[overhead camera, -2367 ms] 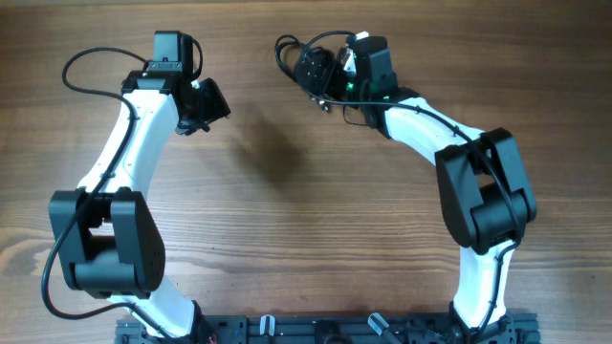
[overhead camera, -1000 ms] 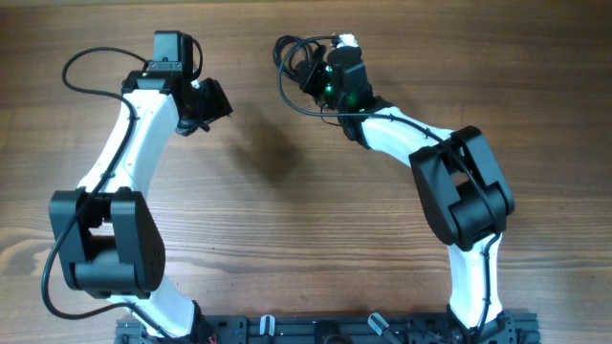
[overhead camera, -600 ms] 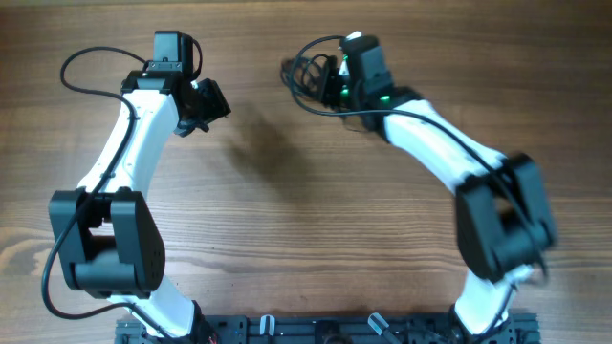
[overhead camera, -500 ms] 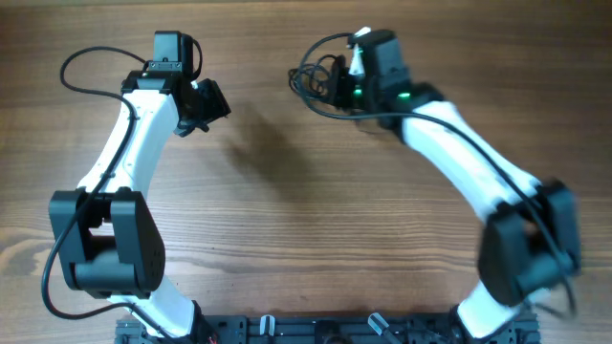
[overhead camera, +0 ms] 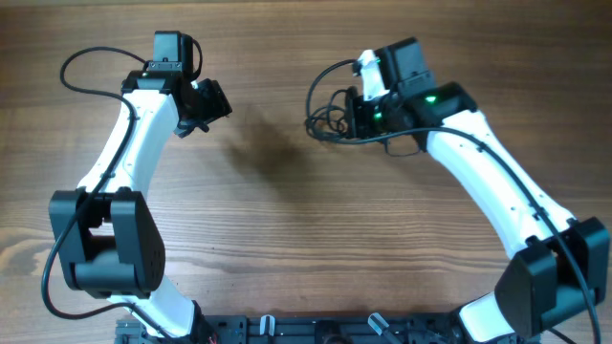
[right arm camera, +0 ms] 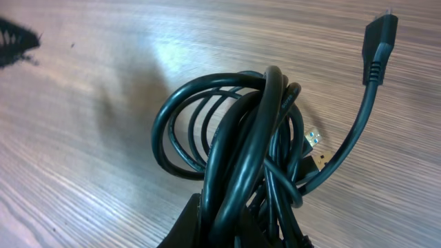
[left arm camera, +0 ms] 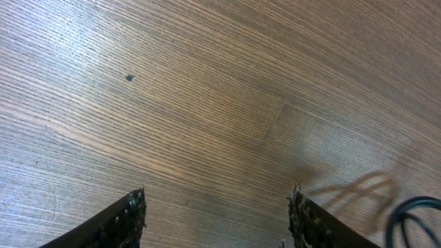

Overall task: Untangle cables
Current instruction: 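Lift the cable bundle with the right gripper and pull it toward center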

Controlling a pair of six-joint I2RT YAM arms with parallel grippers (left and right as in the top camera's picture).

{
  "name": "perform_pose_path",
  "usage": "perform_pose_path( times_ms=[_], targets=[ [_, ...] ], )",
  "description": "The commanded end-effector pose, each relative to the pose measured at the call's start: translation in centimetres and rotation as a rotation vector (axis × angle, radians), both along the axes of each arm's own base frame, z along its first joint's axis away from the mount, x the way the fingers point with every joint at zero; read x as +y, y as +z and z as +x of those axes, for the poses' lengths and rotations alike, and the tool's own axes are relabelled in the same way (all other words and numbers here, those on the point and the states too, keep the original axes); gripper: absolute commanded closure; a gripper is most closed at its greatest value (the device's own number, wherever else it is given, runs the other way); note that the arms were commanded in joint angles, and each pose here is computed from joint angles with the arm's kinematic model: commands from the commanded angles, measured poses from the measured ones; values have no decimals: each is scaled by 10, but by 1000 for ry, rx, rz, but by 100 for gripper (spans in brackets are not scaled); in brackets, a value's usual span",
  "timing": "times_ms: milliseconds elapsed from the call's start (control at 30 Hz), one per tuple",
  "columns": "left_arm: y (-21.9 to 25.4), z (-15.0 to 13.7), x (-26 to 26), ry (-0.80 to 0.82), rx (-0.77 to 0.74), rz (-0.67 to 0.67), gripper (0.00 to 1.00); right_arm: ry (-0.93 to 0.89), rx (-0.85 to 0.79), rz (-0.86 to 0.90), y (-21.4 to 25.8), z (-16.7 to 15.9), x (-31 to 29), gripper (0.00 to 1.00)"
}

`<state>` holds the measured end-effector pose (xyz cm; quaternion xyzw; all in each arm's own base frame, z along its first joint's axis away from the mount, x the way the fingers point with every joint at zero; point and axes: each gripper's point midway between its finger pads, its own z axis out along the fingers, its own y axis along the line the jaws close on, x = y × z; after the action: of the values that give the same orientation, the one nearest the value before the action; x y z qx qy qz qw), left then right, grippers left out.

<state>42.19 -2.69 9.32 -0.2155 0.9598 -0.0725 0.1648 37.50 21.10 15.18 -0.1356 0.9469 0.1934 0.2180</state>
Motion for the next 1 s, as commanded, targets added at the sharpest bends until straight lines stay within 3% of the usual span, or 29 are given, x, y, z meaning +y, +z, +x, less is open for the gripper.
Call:
perform_pose_path(
  times_ms=[0, 333, 467, 500, 700, 733, 967],
  targets=[
    [-5, -2, 1, 5, 13, -8, 31, 90, 10, -33, -18, -7, 24, 96],
    [-5, -2, 1, 5, 14, -8, 31, 92, 6, 32, -50, -2, 88, 95],
    [-5, -2, 1, 5, 14, -8, 31, 111, 2, 64, -50, -3, 98, 64],
    [-5, -2, 1, 5, 14, -8, 30, 118, 7, 74, -49, -4, 100, 48],
    [-5, -2, 1, 5, 15, -8, 30, 135, 44, 153, -39, -6, 100, 4],
    [-5, -2, 1, 4, 15, -7, 30, 114, 49, 163, -37, -4, 97, 0],
    [14, -3, -2, -53, -17, -2, 20, -97, 79, 226, -21, 26, 54, 0]
  ],
)
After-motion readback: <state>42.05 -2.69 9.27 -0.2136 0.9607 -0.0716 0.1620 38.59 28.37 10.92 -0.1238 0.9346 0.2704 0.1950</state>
